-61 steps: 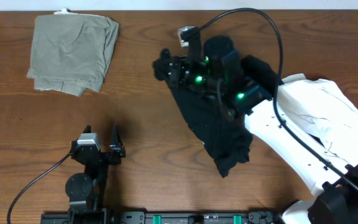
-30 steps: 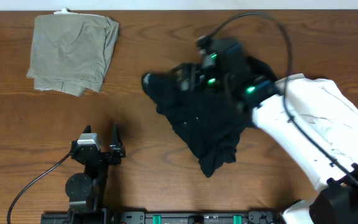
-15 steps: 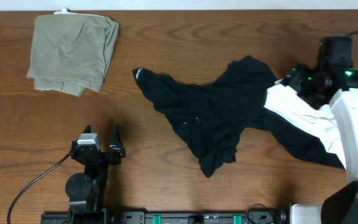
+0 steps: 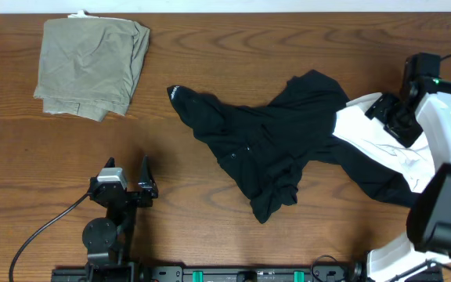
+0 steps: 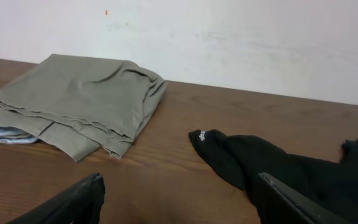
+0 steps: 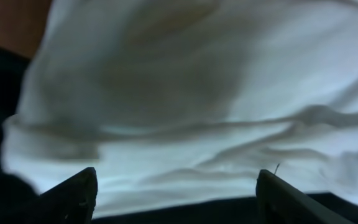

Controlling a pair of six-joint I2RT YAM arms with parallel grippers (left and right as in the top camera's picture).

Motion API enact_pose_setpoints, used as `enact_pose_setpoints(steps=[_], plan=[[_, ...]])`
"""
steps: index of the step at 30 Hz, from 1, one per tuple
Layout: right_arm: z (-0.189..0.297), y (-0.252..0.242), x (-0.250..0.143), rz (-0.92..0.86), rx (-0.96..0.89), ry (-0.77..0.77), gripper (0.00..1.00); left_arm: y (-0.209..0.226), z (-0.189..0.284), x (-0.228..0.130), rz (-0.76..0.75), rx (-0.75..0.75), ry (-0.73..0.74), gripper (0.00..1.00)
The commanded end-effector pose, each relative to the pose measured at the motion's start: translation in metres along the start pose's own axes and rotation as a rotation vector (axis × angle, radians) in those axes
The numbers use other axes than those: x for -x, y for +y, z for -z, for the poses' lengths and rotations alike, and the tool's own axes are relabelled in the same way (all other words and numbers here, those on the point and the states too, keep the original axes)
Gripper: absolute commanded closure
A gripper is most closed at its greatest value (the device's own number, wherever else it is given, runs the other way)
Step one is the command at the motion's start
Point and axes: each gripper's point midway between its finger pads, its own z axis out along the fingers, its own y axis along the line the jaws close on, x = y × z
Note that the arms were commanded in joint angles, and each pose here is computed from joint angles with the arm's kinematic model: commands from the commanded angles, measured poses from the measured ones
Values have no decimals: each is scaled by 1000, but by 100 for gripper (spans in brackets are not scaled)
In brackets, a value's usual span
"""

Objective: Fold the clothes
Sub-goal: 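Release the black shirt and pull the right gripper back right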

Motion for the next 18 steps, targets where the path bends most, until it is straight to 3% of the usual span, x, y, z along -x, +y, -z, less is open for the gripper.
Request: enact_pose_setpoints(steps=[1, 7, 11, 16, 18], plan=[[-16, -3, 2, 12, -32, 14, 19, 0, -1, -17, 14, -9, 52, 22], [-45, -11, 1, 44, -101, 38, 17, 0, -1, -17, 14, -9, 52, 22], [-62, -21, 0, 62, -167, 49, 31, 0, -1, -17, 14, -9, 52, 22], [-78, -33, 1, 66, -185, 79, 62, 0, -1, -17, 14, -9, 52, 22], [-80, -41, 4, 45, -190, 86, 88, 0, -1, -17, 14, -9, 52, 22]])
